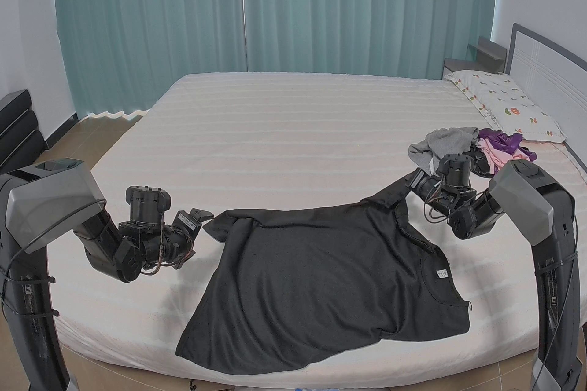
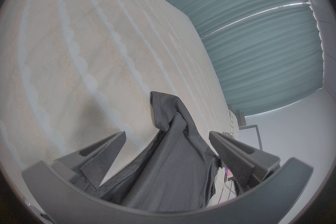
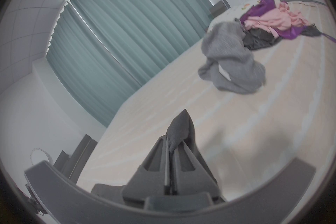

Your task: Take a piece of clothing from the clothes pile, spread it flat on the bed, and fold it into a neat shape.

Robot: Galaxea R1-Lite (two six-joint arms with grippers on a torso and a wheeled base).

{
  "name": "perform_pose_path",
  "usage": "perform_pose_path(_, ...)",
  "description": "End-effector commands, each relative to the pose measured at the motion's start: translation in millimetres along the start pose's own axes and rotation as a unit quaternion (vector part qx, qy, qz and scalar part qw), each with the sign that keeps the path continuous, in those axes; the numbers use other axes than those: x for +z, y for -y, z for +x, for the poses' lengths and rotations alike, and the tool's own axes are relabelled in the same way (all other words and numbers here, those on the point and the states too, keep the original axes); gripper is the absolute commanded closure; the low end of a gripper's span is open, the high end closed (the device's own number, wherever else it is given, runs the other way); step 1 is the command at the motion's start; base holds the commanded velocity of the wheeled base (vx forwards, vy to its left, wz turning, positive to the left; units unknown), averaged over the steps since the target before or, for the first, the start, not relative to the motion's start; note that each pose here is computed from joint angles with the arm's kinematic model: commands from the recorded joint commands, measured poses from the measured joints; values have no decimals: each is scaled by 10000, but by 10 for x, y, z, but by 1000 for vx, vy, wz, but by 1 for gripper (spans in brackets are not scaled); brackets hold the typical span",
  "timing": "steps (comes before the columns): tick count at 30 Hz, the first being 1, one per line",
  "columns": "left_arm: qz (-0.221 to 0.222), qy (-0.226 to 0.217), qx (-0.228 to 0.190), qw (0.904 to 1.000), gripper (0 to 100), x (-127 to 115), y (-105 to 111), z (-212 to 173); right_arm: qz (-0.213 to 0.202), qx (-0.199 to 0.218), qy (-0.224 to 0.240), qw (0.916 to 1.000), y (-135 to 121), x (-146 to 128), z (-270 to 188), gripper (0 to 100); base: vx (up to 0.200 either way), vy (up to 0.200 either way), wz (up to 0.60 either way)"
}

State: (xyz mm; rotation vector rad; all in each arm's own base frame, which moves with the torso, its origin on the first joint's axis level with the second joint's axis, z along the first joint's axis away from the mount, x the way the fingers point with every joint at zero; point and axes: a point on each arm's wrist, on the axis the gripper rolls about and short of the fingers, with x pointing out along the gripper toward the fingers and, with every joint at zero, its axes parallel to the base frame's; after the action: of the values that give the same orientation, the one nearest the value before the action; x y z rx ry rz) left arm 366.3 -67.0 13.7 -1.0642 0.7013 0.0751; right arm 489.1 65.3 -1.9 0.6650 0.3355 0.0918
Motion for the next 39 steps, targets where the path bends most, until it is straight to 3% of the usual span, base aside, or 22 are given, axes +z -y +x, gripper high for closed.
perform_pose_path(1, 2, -15, 13, 10000, 0, -9, -10, 15, 3, 268, 487, 9985, -196, 129, 160, 100, 0, 0, 0)
perform_pose_path(7, 1, -18, 20, 10000, 0, -10, -16, 32, -30, 140, 1025, 9946, -204, 7, 490, 100, 0, 0, 0)
perform_pose_path(9, 2, -15, 13, 10000, 0, -8, -12, 33, -41, 5, 996, 9950, -171, -26, 542, 100, 0, 0, 0)
perform_pose_path(10, 2, -15, 13, 10000, 0, -8, -12, 33, -43, -44, 948, 9955, -157, -41, 557, 0, 0, 0, 0)
perform_pose_path(19, 15, -18, 4, 10000, 0, -11, -7, 44, -36, -377, 694, 9969, 35, -68, 525, 0, 0, 0, 0)
perform_pose_path(24, 29, 107, 48, 9999, 0, -9, -19, 91, -11, -421, 306, 9986, 40, 21, 249, 0, 0, 0, 0)
perform_pose_path(29, 137, 293, -29, 9995, 0, -11, -30, 159, 156, -488, 272, 9983, -23, 148, 20, 0, 0, 0, 0)
perform_pose_path(31, 232, 332, -83, 9991, 0, -1, -18, 227, 421, -447, 195, 9979, -105, 230, -176, 0, 0, 0, 0)
perform_pose_path(39, 688, 461, -210, 9963, 0, 84, 9, 494, 659, -528, -225, 9962, -98, 218, -724, 0, 0, 0, 0)
